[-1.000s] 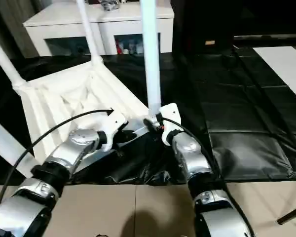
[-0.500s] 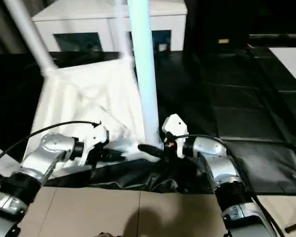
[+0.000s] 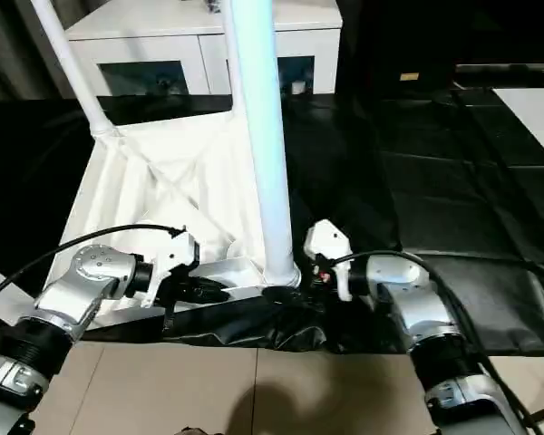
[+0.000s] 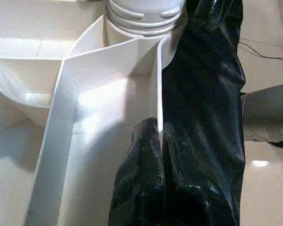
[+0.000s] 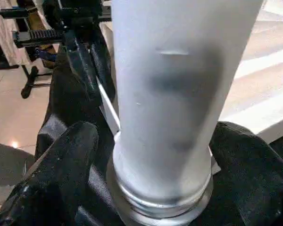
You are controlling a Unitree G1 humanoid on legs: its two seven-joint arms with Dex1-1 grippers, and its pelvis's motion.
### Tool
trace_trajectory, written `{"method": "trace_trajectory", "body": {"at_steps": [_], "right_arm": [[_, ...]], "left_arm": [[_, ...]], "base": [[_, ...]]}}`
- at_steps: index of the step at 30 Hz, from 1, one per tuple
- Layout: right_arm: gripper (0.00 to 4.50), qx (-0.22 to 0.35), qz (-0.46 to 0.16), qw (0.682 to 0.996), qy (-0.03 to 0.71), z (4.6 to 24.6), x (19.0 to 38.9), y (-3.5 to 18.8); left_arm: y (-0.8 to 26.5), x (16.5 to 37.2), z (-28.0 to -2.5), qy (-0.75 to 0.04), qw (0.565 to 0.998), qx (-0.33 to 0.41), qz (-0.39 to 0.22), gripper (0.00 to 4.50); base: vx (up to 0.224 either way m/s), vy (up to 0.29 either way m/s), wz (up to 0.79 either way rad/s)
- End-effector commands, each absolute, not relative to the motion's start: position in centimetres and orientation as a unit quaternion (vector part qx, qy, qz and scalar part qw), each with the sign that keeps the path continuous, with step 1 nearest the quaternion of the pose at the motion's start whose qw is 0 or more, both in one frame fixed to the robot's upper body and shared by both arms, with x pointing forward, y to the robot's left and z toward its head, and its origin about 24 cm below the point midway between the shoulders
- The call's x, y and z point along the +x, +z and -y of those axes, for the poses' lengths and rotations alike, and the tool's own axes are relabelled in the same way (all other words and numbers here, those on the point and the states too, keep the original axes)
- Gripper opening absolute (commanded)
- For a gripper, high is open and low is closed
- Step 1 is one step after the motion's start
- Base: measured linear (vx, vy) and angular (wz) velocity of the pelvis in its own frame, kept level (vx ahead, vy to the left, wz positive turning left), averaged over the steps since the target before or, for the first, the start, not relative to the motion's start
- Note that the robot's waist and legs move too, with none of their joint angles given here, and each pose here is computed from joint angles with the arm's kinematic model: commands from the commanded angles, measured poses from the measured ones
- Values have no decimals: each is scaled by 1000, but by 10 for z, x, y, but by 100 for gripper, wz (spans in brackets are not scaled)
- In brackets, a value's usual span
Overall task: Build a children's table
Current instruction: Rotate leg to tighten
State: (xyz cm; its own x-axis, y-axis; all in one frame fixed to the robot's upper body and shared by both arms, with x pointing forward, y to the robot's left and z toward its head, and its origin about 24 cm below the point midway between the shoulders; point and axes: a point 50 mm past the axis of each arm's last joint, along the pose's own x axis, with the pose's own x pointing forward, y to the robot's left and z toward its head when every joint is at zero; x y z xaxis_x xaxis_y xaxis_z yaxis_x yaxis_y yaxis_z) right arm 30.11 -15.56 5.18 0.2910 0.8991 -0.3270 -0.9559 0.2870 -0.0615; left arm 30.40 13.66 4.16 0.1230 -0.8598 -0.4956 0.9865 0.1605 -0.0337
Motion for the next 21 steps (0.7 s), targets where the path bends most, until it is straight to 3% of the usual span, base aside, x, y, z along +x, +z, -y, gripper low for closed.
{"method": "trace_trajectory", "body": {"at_steps": [1,14,21], "right_arm": [[403,-127,-107,798,580,155,303,56],[293,-124,-113,806,568,152,307,53],[269,-99,-106,851,505,141,317,49]], "left_arm": [[45,302,-134,-645,720,159,-201,0],[46,302,-136,-644,720,161,-204,0],[44,312,-131,-599,759,166,-195,0]], "base": [[0,0,0],[0,0,0],[0,0,0]]}}
